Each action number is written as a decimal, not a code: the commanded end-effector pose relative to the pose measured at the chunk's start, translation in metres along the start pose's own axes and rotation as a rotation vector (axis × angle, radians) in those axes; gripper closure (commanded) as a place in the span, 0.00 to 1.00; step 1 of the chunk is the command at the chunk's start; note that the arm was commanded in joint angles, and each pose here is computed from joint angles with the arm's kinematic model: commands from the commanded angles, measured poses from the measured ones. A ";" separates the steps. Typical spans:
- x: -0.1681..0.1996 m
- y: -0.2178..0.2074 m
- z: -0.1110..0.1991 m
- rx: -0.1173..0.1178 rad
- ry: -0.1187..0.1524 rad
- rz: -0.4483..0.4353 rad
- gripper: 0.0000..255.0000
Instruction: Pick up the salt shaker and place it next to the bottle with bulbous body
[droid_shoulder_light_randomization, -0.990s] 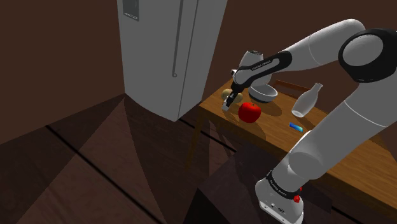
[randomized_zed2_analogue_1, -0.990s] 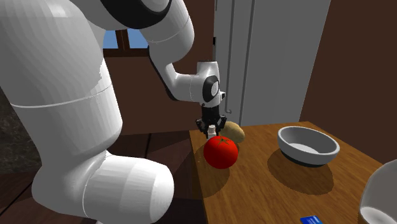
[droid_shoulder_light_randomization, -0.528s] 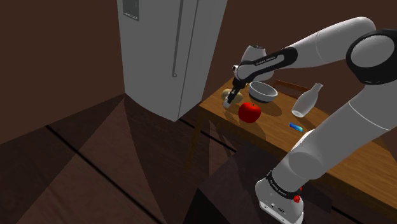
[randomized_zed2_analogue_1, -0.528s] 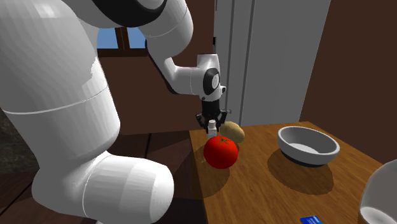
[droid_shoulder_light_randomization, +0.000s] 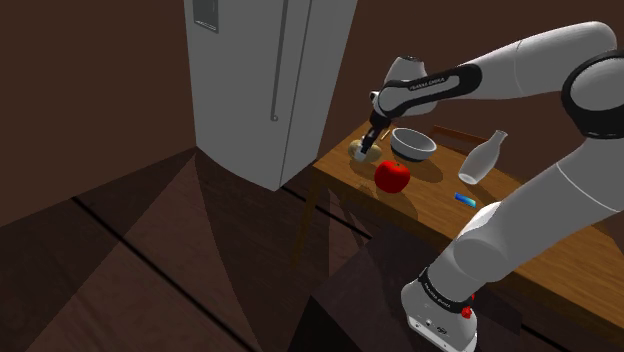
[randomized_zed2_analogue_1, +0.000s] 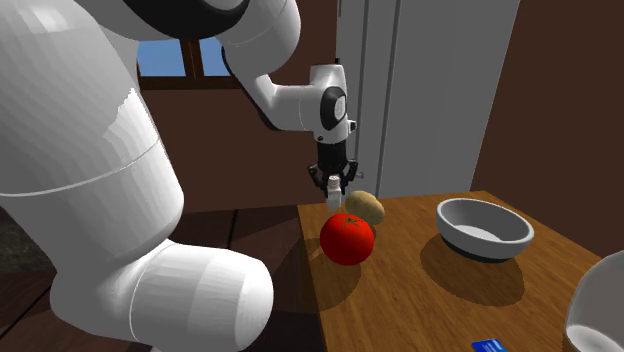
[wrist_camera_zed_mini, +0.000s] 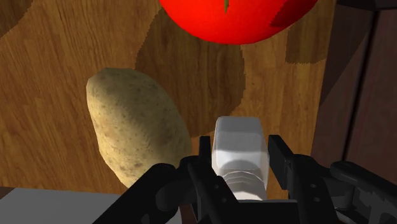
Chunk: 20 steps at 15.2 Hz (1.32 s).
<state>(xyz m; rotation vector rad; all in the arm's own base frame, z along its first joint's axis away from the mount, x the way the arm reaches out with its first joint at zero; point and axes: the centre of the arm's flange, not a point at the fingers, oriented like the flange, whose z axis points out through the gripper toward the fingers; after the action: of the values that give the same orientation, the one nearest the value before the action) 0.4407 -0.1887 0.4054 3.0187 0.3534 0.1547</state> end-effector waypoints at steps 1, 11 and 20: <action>0.001 0.001 -0.011 0.000 0.000 0.000 1.00; 0.006 0.006 -0.064 0.000 0.000 0.000 1.00; 0.010 0.012 -0.111 0.000 0.000 0.000 1.00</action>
<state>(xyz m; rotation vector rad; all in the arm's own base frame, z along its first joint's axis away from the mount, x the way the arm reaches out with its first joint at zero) 0.4411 -0.1875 0.5123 3.0188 0.3532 0.1545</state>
